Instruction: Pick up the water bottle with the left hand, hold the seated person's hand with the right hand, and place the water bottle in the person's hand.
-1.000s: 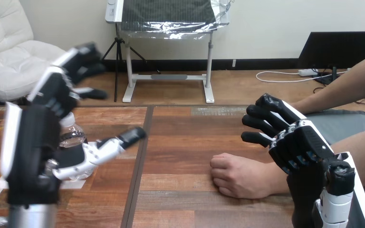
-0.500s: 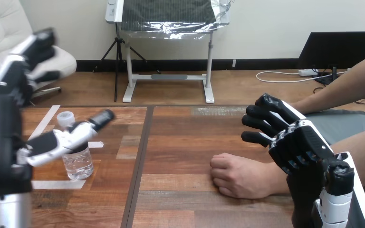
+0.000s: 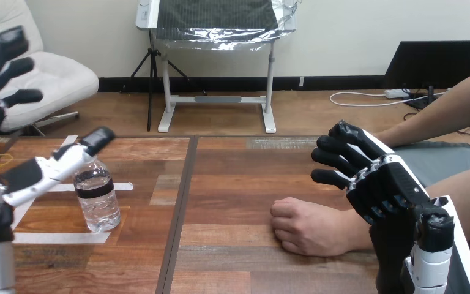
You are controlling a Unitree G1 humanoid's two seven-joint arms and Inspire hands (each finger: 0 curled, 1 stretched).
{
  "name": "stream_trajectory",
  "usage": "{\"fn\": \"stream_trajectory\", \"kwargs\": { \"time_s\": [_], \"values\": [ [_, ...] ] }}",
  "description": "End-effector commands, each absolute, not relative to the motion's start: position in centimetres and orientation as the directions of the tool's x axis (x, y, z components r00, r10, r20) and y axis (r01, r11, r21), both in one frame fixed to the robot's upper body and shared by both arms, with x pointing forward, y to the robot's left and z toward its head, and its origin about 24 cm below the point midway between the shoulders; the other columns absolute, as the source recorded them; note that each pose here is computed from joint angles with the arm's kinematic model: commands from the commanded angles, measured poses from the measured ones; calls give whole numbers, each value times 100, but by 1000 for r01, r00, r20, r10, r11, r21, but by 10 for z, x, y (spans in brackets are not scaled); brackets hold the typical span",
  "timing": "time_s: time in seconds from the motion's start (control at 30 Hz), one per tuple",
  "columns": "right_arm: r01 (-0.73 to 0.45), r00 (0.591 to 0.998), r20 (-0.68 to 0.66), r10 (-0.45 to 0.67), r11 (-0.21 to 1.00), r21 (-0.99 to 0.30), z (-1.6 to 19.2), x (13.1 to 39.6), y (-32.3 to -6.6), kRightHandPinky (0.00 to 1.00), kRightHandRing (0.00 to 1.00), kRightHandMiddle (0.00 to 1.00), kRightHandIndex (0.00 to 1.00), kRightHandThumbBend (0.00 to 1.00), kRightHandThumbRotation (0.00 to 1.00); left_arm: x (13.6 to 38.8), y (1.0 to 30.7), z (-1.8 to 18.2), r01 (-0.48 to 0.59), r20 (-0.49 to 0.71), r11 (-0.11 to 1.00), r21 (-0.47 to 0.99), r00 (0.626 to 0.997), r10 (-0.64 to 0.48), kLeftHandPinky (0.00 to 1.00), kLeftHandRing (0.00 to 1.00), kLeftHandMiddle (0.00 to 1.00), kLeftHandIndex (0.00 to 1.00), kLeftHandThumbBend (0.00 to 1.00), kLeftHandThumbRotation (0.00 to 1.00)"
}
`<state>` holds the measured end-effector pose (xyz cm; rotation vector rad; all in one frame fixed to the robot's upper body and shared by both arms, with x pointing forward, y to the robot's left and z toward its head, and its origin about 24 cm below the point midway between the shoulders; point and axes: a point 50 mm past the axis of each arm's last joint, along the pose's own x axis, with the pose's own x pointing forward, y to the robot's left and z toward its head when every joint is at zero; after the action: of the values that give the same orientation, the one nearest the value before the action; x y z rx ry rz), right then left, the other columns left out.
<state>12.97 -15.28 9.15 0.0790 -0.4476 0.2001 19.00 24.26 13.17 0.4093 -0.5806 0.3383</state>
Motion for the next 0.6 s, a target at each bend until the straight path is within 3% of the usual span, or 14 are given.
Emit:
{"fn": "stream_trajectory", "kwargs": {
  "time_s": [0.0,0.33,0.57],
  "values": [
    [-211,844,508,172,977,19,104,136,-153,74,81,81,82,74,100,199,246,142,-423,617,863,278,767,177,57,79,82,81,100,18],
    [-212,842,511,173,977,18,104,137,-153,74,81,81,82,74,100,205,252,138,-421,575,851,314,798,182,47,80,82,80,100,23],
    [-213,844,508,173,977,23,104,137,-153,74,81,81,82,75,100,212,254,133,-385,493,864,323,848,194,44,82,85,83,100,27]
  ]
}}
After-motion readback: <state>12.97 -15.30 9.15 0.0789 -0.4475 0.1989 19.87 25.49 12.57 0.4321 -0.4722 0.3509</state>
